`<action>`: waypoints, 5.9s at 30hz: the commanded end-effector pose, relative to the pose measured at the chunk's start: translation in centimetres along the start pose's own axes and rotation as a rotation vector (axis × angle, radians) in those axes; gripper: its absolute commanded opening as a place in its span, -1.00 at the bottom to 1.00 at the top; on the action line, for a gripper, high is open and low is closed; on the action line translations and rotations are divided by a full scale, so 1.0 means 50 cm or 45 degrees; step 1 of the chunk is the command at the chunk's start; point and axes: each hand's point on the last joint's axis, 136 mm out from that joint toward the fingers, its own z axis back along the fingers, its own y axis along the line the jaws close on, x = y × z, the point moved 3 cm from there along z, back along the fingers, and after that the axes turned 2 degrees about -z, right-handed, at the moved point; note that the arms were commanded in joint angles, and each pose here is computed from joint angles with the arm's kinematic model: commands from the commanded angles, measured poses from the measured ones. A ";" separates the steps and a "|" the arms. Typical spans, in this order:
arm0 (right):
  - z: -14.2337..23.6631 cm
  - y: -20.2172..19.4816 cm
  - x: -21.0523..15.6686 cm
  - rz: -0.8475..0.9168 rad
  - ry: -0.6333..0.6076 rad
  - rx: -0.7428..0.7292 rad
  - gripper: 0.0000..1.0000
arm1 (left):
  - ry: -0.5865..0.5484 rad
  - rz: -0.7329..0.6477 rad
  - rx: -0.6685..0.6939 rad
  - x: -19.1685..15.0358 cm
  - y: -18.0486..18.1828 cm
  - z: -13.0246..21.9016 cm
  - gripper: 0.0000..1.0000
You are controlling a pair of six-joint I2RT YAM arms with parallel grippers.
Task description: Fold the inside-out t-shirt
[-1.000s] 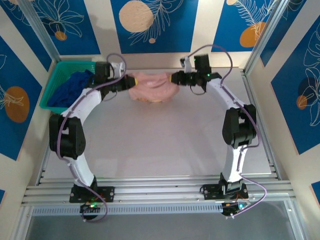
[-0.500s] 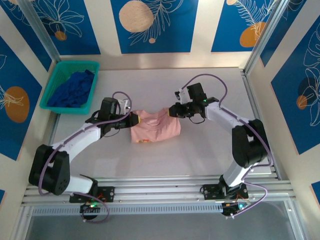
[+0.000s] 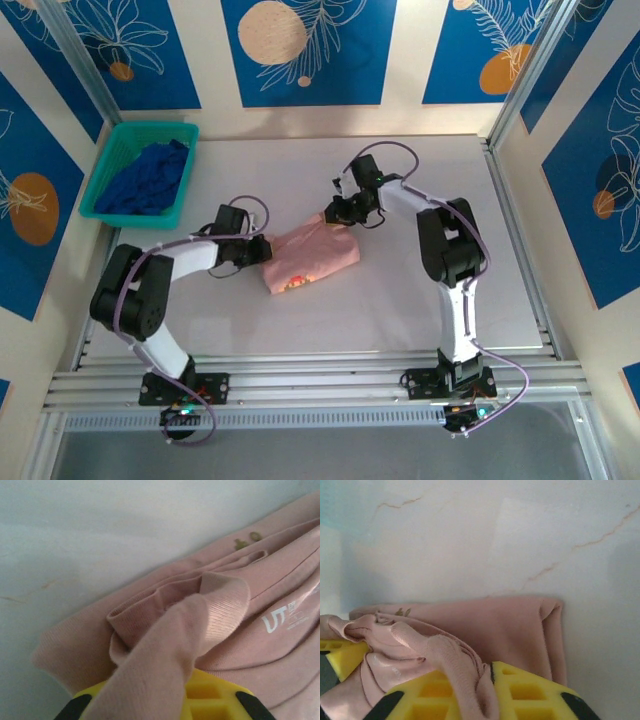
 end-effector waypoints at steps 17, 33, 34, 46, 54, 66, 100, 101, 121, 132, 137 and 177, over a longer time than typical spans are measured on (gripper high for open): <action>0.140 -0.003 -0.036 -0.015 -0.015 -0.031 0.37 | -0.171 -0.088 0.210 0.034 0.011 0.126 0.45; 0.016 -0.025 -0.075 -0.091 0.129 0.027 0.47 | -0.171 -0.125 0.144 0.031 -0.015 0.147 0.45; 0.005 -0.019 -0.083 -0.089 0.146 0.032 0.46 | -0.171 -0.123 0.155 0.030 -0.011 0.147 0.45; -0.047 -0.033 -0.094 -0.121 0.175 -0.007 -0.44 | -0.214 -0.134 0.136 0.022 -0.018 0.175 0.45; 0.072 -0.100 -0.059 -0.080 0.056 -0.217 -0.90 | -0.269 -0.157 0.107 0.015 -0.038 0.232 0.45; 0.403 -0.323 -0.018 -0.086 -0.153 -1.013 -0.95 | -0.338 -0.174 0.022 -0.009 -0.065 0.296 0.44; 0.599 -0.518 0.063 -0.209 -0.138 -1.749 0.19 | -0.323 -0.196 -0.037 -0.009 -0.079 0.283 0.44; 0.603 -0.504 0.065 -0.201 -0.157 -1.749 0.22 | -0.326 -0.201 -0.024 -0.008 -0.076 0.284 0.44; 0.467 -0.149 -0.102 0.062 -1.006 -1.011 0.99 | -0.988 -0.282 0.891 0.082 0.098 0.422 1.00; 0.393 -0.270 -0.164 0.108 -1.211 -0.885 0.99 | -0.884 -0.529 0.848 0.108 0.179 0.275 0.99; 0.391 -0.267 -0.149 0.201 -1.270 -0.843 0.99 | -0.939 -0.555 0.735 0.122 0.183 0.241 0.99; 0.354 -0.311 -0.138 0.197 -1.248 -0.726 0.99 | -0.986 -0.580 0.613 0.138 0.209 0.191 1.00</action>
